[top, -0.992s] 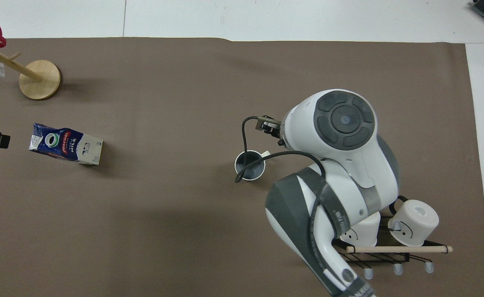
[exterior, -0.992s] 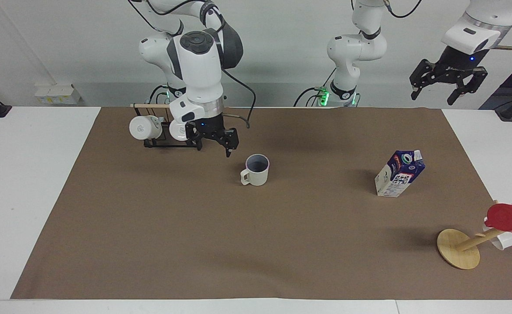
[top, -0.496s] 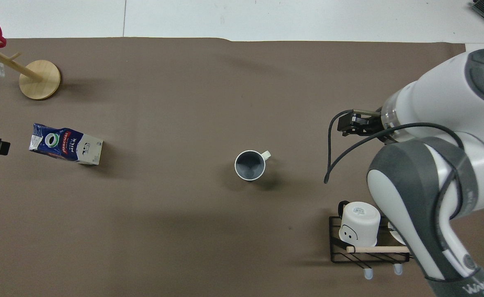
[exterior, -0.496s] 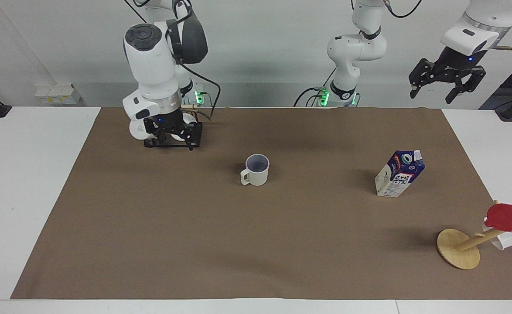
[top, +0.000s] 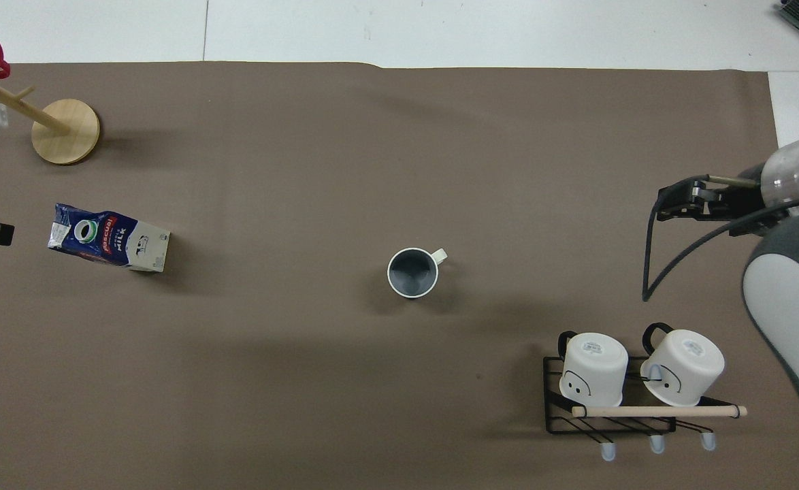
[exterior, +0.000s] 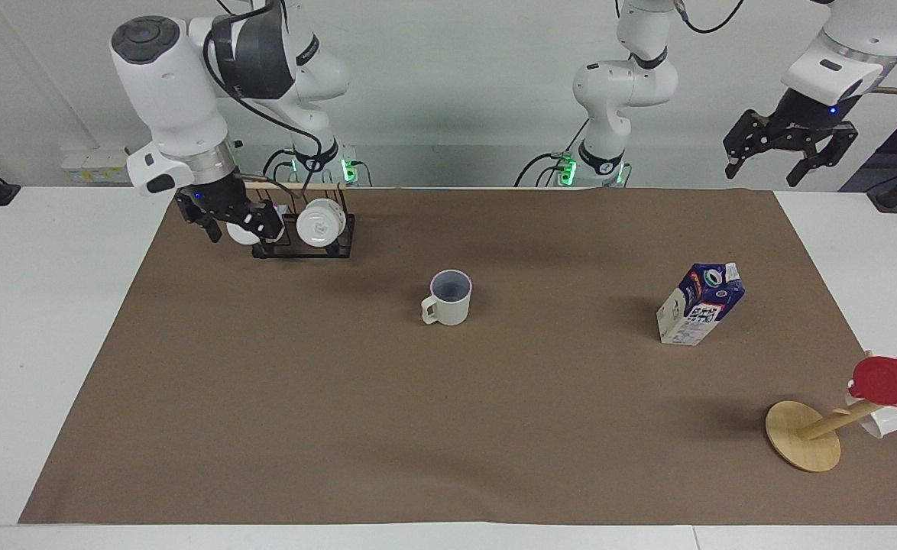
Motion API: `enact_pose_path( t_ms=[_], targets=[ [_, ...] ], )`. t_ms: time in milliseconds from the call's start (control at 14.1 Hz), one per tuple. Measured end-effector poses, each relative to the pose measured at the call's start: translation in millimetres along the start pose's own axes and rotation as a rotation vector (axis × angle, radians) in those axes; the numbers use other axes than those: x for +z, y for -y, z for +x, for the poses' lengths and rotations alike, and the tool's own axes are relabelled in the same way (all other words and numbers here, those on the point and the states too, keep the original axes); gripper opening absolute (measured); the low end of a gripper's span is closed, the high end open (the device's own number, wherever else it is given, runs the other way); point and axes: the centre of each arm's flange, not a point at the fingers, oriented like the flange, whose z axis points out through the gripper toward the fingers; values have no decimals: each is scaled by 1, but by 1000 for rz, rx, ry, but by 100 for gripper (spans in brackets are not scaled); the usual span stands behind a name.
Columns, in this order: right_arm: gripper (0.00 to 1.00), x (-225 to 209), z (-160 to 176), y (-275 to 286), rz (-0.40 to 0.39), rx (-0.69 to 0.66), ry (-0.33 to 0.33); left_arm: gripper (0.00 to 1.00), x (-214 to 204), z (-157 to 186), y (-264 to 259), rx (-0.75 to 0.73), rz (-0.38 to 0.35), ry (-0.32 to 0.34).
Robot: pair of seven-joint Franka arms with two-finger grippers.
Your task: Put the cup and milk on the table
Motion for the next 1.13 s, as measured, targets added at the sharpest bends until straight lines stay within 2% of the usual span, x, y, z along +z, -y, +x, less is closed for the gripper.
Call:
enact_pose_path(
  t_ms=[354,638,1134],
  targets=[
    [100,-40,-19,-13,30,-17,20,100,73,21,15,-19,-1,13],
    [100,-83,-28,-31,29,-101,41,100,130,25,17,-22,1,9],
    [100,-93,-34,-51,27,-108,59,100,180,31,20,-24,5,0]
  ],
)
